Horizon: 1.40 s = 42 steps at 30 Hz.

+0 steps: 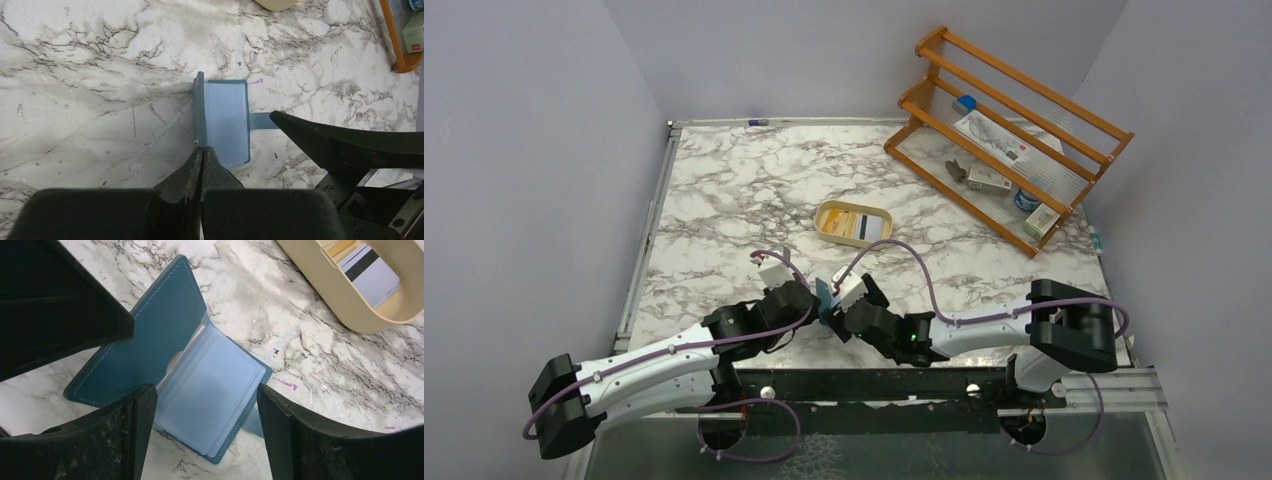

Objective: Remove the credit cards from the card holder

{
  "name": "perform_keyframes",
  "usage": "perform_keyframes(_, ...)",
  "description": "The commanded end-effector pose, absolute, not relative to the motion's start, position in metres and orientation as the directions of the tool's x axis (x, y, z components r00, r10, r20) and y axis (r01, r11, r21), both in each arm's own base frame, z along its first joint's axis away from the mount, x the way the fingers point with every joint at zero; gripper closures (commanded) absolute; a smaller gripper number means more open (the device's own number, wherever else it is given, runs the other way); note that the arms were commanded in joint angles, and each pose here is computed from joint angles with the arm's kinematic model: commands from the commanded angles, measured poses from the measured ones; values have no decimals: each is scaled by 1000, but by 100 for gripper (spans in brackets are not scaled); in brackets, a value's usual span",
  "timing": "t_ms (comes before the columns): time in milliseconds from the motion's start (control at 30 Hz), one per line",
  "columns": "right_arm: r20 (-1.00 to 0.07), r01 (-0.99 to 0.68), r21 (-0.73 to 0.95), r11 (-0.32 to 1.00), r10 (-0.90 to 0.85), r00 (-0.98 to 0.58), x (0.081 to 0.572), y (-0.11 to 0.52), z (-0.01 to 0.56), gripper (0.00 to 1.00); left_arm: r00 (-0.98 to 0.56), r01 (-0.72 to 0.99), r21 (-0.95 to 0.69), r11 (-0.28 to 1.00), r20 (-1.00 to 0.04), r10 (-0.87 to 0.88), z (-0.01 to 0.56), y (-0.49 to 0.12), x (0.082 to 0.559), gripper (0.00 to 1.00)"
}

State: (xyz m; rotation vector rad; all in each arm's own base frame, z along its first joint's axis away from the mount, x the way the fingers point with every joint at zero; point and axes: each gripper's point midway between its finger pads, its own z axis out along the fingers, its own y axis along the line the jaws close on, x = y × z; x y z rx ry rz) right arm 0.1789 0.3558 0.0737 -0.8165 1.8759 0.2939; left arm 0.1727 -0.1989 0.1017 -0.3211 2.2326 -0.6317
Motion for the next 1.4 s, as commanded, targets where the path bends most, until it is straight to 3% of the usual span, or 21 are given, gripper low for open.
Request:
perform_keyframes(0,-888,-579,-162,799,-374,-267,192,354,79,22,-646,-75,-552,831,-608,-462,104,-193,174,100)
perform_keyframes(200,-921,-640,47,767,-215,-325,183,357,106,21,-646,-86,-551,830,-603,-468,97,-189,172,100)
perform_keyframes(467,-892,-784,310,538,-121,-436,161,379,138,20,-642,-94,-545,833,-606,-469,81,-188,173,100)
perform_keyframes(600,-835,-740,445,504,-65,-546,162,376,132,19,-632,-69,-598,798,-593,-499,70,-190,172,100)
perform_keyframes(800,-757,-683,592,429,4,-653,158,376,136,19,-554,14,-769,639,-538,-635,81,-191,174,100)
perform_keyframes(1067,-685,-642,699,314,38,-728,151,388,145,19,-495,79,-763,642,-589,-639,97,-179,176,100)
perform_keyframes(1367,-523,-457,823,336,138,-841,159,389,105,20,-502,22,-780,626,-550,-668,68,-169,171,100)
